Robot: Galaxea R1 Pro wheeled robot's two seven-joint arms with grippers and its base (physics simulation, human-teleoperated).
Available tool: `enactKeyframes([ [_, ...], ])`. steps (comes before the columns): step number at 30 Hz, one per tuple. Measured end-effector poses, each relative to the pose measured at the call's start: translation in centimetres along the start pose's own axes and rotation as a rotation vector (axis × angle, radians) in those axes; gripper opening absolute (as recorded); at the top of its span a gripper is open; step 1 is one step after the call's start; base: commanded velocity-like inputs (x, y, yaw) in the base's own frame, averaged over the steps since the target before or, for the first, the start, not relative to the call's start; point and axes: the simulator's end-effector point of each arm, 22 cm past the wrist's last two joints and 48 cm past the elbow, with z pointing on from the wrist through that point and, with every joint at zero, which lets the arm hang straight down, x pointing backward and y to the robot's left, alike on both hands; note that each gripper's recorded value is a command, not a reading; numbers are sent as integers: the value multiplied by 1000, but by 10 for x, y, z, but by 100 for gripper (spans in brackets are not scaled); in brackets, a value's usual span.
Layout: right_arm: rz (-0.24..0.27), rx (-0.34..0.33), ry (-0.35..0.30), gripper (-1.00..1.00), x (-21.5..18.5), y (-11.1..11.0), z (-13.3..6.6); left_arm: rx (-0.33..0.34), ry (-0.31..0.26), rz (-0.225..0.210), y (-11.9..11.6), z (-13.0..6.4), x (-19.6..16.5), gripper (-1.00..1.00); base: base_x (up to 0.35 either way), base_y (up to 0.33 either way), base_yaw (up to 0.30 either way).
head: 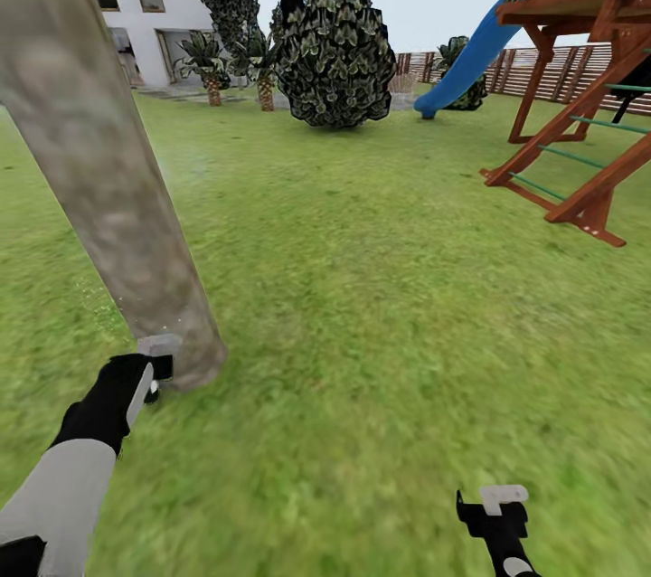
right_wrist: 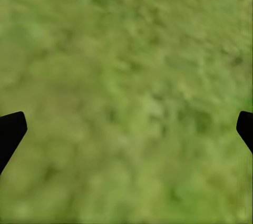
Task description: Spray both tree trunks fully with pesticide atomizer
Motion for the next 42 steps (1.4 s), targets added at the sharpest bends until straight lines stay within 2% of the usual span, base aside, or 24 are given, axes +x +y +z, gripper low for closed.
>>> enactKeyframes([
  [3,0,2,-2,100,-1,-1,0,24,-9,8,39,0,-15,-100,0,0,0],
  [6,0,3,-1,100,0,-2,0,33,-11,12,53,0,-17,-100,0,0,99],
  [11,0,4,-1,100,-1,-2,0,75,-13,3,29,-4,-27,-100,0,0,269],
  [14,0,4,-1,100,-1,-2,0,96,-21,-14,17,-14,-56,-100,0,0,196],
  [19,-1,5,-1,100,0,-3,0,82,-22,-14,27,-14,-59,-100,0,-54,16],
  [30,-1,5,-2,100,-1,-3,0,79,-16,1,24,-13,-55,-100,113,-252,3],
  [37,0,1,-2,100,-1,0,0,66,-2,-3,31,-9,-48,-100,200,-227,237],
  [42,1,1,-2,100,-1,0,0,74,0,-2,25,-9,-46,-100,75,-262,170],
])
